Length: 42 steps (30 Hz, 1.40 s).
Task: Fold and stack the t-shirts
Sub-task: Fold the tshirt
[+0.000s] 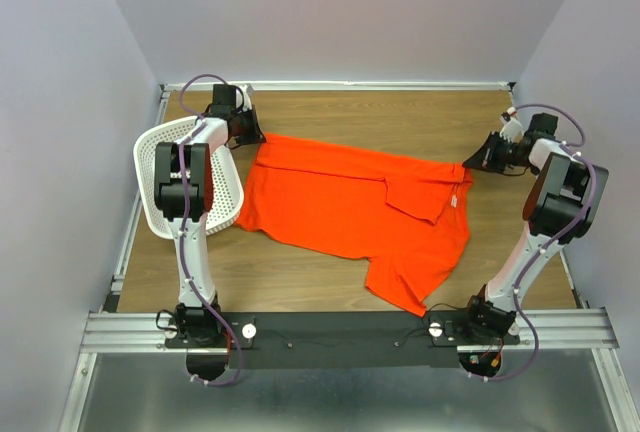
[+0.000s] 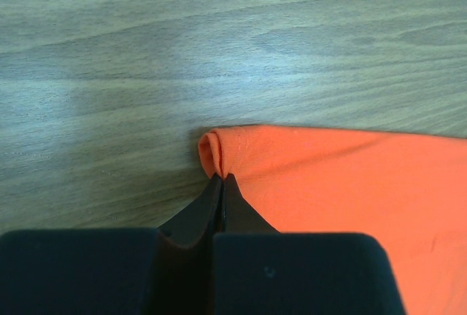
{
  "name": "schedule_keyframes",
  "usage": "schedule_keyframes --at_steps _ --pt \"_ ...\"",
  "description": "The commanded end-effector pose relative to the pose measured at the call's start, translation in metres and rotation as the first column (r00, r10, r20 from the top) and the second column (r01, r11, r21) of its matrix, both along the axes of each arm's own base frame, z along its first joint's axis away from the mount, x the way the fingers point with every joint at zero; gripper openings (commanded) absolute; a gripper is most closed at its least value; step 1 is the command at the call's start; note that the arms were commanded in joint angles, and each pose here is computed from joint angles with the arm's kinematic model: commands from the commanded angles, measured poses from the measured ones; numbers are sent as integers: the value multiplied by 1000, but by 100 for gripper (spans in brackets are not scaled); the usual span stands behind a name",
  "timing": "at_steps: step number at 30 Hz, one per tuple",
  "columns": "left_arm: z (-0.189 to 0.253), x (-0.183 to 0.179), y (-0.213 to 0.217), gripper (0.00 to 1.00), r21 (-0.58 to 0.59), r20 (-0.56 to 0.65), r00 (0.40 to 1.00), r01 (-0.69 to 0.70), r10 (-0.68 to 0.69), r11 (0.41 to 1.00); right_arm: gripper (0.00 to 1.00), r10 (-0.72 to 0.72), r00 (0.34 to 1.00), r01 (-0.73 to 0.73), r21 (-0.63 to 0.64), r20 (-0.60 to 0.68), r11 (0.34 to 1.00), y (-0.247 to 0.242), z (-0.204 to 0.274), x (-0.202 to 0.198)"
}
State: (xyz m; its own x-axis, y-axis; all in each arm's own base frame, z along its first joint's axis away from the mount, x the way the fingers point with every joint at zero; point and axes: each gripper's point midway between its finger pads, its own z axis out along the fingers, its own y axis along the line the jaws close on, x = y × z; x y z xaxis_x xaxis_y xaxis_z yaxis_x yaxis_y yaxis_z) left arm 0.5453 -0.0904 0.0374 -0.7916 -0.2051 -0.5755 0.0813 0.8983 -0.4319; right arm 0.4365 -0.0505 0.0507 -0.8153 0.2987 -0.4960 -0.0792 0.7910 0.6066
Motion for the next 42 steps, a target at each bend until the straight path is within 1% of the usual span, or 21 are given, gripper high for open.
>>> schedule_keyframes --at_steps 1,7,11,16,17,18,21,22,23,26,27,28,29,31,33,36,37,38,42 --pt "1 4 2 0 -11 8 1000 18 -18 1000 1 -10 1000 10 -9 -30 1000 -1 -2 -12" --pt "5 6 6 0 -12 16 1000 6 -6 1000 1 -62 998 59 -97 -24 993 -16 6 -25" --pt "5 5 8 0 -12 14 1000 3 -3 1000 1 -94 995 90 -97 -39 991 -25 2 -32" --pt "2 5 7 0 -16 10 1000 6 -6 1000 2 -94 993 89 -79 -68 993 -29 -13 -37" --pt "1 5 7 0 -17 9 1000 7 -7 1000 3 -94 993 89 -75 -72 993 -29 -15 -38" --pt "2 6 7 0 -17 11 1000 7 -7 1000 7 -93 993 87 -74 -70 993 -29 -15 -38" --pt "3 6 6 0 -23 12 1000 11 -11 1000 13 -78 995 74 -73 -63 995 -29 -16 -38" --pt "4 6 5 0 -27 13 1000 14 -14 1000 18 -75 995 71 -73 -59 995 -29 -15 -38" --pt "4 6 5 0 -29 15 1000 16 -16 999 27 -63 997 59 -76 -44 995 -28 -11 -38" --pt "5 6 3 0 -38 18 1000 25 -24 999 44 -31 999 31 -97 8 995 -28 1 -36" --pt "5 6 2 0 -43 18 999 29 -28 999 45 -25 1000 27 -104 19 994 -28 4 -36" --pt "4 5 1 0 -47 14 999 33 -32 998 49 -20 999 24 -111 32 994 -29 7 -34" --pt "5 5 0 0 -48 15 999 35 -34 998 52 -10 999 16 -121 51 993 -31 11 -31" --pt "4 6 0 0 -51 15 999 36 -35 998 61 4 998 4 -111 65 994 -30 13 -27" --pt "3 5 0 0 -52 14 999 37 -36 998 65 19 996 -12 -84 88 996 -28 18 -18" --pt "3 5 -1 0 -54 14 999 39 -38 998 69 20 999 -17 -57 48 998 -27 -1 -6" --pt "3 5 -1 0 -55 14 999 40 -39 998 69 23 998 -19 -61 56 998 -26 3 -2" --pt "2 4 -1 0 -55 12 999 42 -41 998 70 24 999 -23 -52 25 998 -25 -10 -1" --pt "3 4 -2 0 -54 13 999 42 -42 998 68 38 999 -39 -39 -24 998 -14 -24 2"
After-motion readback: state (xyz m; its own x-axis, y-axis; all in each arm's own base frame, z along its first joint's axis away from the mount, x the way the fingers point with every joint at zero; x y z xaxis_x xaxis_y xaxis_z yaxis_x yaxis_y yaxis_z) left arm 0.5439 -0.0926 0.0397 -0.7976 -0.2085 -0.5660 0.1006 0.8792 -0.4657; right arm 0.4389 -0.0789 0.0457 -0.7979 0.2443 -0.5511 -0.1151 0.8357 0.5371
